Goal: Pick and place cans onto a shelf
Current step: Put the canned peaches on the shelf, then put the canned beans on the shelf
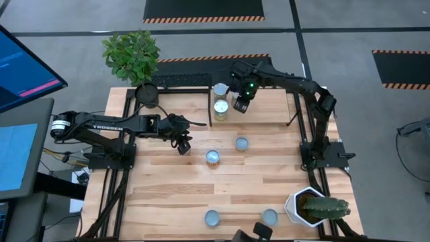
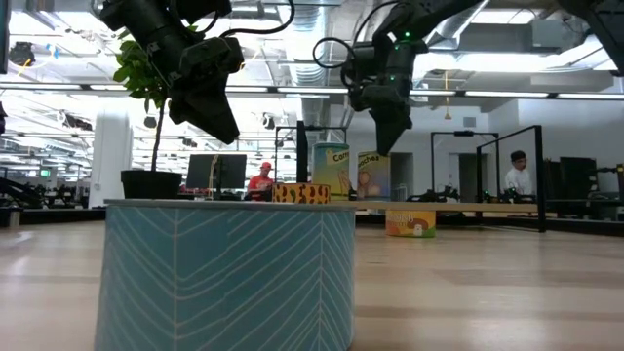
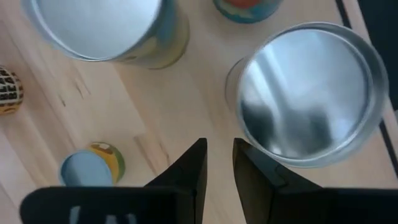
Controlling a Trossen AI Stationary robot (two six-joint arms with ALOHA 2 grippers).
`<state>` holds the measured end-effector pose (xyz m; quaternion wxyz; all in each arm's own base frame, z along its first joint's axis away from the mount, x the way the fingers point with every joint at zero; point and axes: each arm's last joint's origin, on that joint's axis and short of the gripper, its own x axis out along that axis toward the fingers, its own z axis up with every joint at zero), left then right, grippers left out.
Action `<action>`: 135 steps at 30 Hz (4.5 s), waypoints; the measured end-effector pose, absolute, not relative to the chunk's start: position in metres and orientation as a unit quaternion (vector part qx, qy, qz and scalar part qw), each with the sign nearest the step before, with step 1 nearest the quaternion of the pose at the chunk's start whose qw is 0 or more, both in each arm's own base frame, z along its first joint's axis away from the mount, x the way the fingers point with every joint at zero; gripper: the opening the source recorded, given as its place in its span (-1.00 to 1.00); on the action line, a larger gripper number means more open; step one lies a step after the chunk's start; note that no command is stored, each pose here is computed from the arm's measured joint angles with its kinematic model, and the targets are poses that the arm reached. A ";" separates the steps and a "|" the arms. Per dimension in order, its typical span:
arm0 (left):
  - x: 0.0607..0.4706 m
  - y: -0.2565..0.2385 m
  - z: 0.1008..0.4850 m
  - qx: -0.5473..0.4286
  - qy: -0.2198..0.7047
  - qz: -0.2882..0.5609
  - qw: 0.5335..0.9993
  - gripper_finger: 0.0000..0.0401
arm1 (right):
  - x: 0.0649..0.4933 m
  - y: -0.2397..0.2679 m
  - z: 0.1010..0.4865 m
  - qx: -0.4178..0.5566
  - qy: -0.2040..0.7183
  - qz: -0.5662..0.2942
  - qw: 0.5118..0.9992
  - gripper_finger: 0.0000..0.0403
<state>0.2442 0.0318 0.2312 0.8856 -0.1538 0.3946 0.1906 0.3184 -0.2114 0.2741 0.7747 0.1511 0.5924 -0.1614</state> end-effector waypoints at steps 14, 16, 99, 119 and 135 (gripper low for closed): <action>0.244 0.032 0.231 -0.154 0.395 0.191 0.886 -0.35 | 0.314 -0.213 0.277 0.160 0.590 -0.170 0.773 -0.50; 0.244 0.032 0.231 -0.154 0.395 0.191 0.886 -0.35 | 0.312 -0.207 0.282 0.167 0.593 -0.170 0.769 -0.50; 0.378 0.023 0.197 -0.201 0.419 0.101 0.879 -0.56 | 0.031 -0.012 0.466 0.135 0.321 -0.210 0.913 -0.50; 0.419 -0.014 0.183 -0.045 0.436 0.065 0.897 -0.87 | 0.031 -0.012 0.466 0.147 0.318 -0.213 0.912 -0.50; 0.394 -0.021 0.185 -0.068 0.593 0.060 0.800 -1.00 | 0.067 -0.021 0.463 0.149 0.369 -0.192 0.897 -0.50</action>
